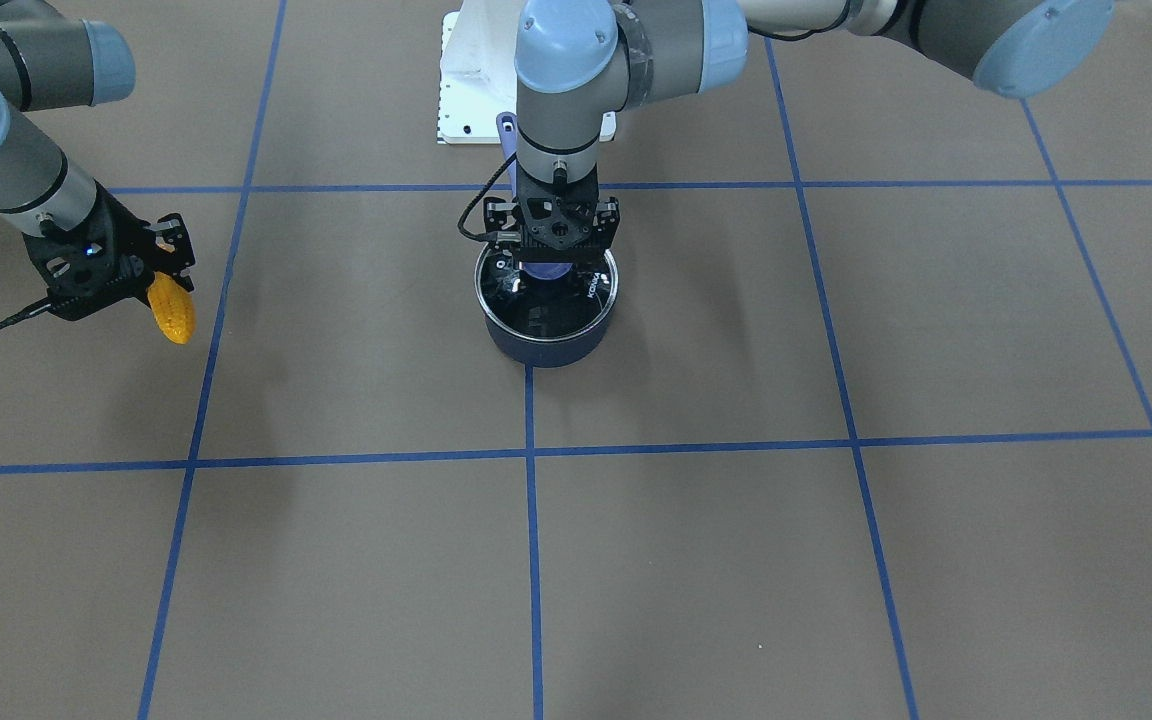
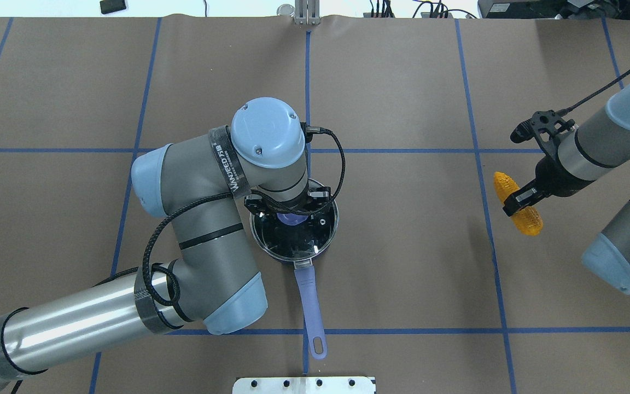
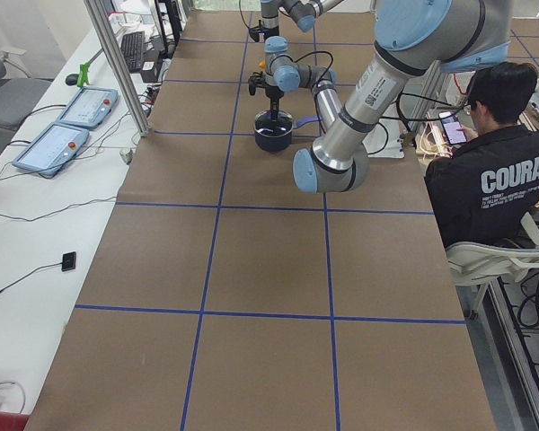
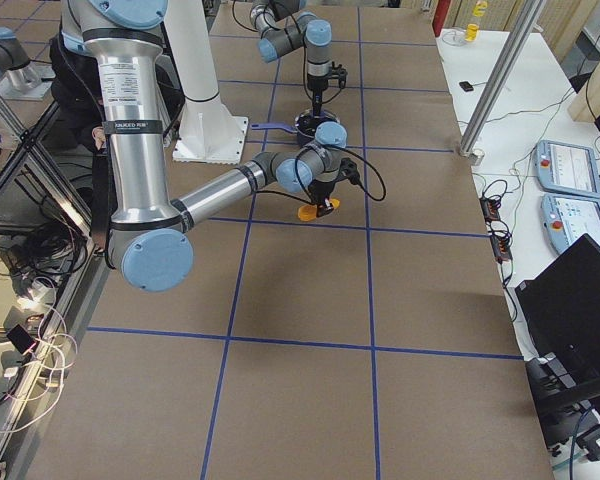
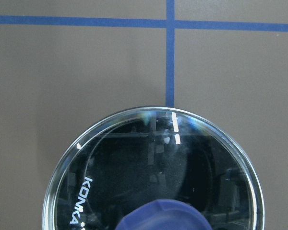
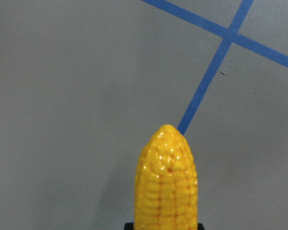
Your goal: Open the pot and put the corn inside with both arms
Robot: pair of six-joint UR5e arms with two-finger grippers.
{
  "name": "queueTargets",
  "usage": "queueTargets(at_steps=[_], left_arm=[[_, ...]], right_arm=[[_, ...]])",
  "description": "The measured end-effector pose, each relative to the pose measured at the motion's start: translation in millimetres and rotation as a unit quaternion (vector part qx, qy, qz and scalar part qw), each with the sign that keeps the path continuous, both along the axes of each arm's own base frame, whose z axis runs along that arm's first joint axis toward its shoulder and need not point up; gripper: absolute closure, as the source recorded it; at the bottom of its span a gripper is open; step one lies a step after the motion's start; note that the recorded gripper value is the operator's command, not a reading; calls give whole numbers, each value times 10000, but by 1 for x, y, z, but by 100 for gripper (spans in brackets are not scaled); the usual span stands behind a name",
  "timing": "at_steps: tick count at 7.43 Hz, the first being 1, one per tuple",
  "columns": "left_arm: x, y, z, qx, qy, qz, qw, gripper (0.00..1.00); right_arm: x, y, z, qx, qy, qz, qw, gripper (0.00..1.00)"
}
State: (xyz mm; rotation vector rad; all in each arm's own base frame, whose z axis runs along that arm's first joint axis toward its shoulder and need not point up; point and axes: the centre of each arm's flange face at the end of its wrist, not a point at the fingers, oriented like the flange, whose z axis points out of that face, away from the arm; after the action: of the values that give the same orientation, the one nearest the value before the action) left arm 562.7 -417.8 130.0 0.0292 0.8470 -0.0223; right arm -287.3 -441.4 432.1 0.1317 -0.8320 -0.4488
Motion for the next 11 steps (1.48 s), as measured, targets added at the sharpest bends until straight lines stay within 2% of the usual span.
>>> queueTargets(at_steps=[2,5,8,9,11], left_arm=[[-1,0,3,3,-8,12,10000,39],[-9,5,-7,52,99,26,9999,38],[-44,16,-15,183,215,48,9996,38],[-68,23,1,330,210,134,9991,38],[-124,32,46,726,110,347,9967,38]], right_arm=[[0,0,0,6,4,8,10000,58],[1,0,0,10,13,16,10000,58],[-3,-1,-2,7,3,-1,10000,59],[-7,-4,-9,-12,9,-5,10000,58],[-24,-20,-50,-98,27,72,9999,59]])
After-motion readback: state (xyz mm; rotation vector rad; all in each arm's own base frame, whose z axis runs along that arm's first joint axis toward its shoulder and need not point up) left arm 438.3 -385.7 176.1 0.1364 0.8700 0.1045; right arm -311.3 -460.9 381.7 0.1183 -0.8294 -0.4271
